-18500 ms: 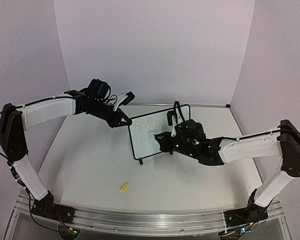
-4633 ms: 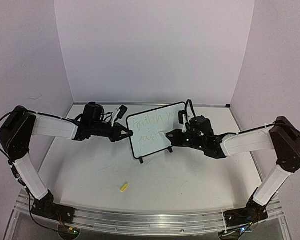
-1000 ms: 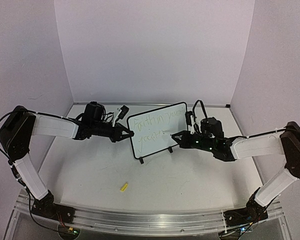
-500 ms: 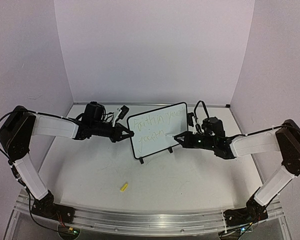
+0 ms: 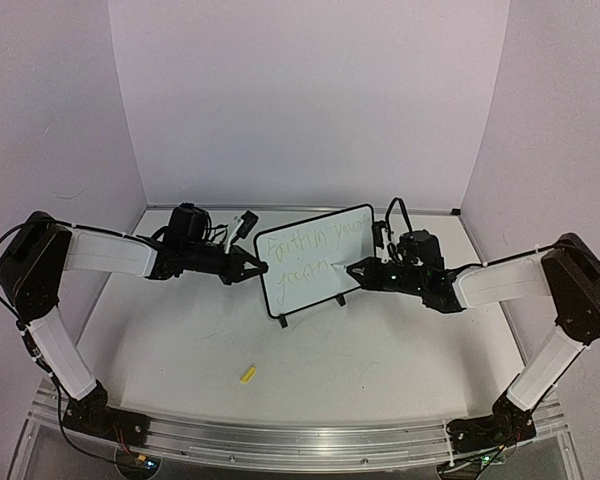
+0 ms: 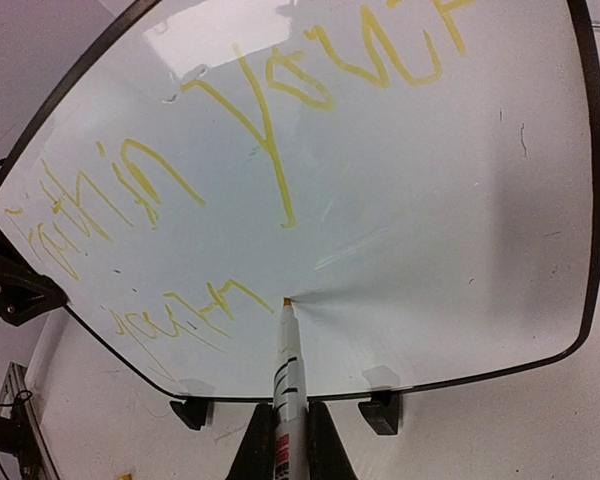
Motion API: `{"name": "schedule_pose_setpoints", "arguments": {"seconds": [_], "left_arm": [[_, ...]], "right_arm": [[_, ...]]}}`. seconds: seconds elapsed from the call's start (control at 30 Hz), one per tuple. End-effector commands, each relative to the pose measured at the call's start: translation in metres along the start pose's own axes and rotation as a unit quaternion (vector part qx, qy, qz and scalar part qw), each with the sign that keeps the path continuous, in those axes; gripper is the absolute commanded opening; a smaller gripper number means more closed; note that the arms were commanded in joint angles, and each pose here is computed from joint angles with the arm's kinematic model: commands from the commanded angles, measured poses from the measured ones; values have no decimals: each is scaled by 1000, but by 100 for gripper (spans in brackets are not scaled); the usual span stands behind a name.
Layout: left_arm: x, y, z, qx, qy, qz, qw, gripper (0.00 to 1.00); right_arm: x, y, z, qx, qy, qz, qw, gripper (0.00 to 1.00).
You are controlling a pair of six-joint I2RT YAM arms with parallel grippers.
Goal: Write a sentence on the whiteboard
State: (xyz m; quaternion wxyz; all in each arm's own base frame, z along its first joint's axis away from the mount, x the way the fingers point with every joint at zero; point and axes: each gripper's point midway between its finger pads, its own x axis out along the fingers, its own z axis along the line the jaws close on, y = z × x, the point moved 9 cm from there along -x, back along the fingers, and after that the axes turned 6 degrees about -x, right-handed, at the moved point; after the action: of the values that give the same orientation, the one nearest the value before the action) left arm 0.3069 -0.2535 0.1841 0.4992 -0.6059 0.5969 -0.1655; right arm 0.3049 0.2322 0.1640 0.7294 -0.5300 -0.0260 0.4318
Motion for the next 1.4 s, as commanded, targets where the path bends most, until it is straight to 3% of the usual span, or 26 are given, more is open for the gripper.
{"name": "schedule_pose_setpoints", "arguments": {"seconds": [0.0,0.37,0.97,1.37], "left_arm": [[3,-9,-6,7,13,2,1000,0],[4,-8,-6,6,15,4,1000,0],[4,-9,-6,7,16,3,1000,0],[4,-8,-6,6,16,4,1000,0]], "right_arm": [[5,-17,2,0,6,-31,1000,0],[-5,-24,-4,13,45,-62,997,0],[-12,-41,9,9,9,-92,996,0],[1,-29,6,12,-5,-62,998,0]]}}
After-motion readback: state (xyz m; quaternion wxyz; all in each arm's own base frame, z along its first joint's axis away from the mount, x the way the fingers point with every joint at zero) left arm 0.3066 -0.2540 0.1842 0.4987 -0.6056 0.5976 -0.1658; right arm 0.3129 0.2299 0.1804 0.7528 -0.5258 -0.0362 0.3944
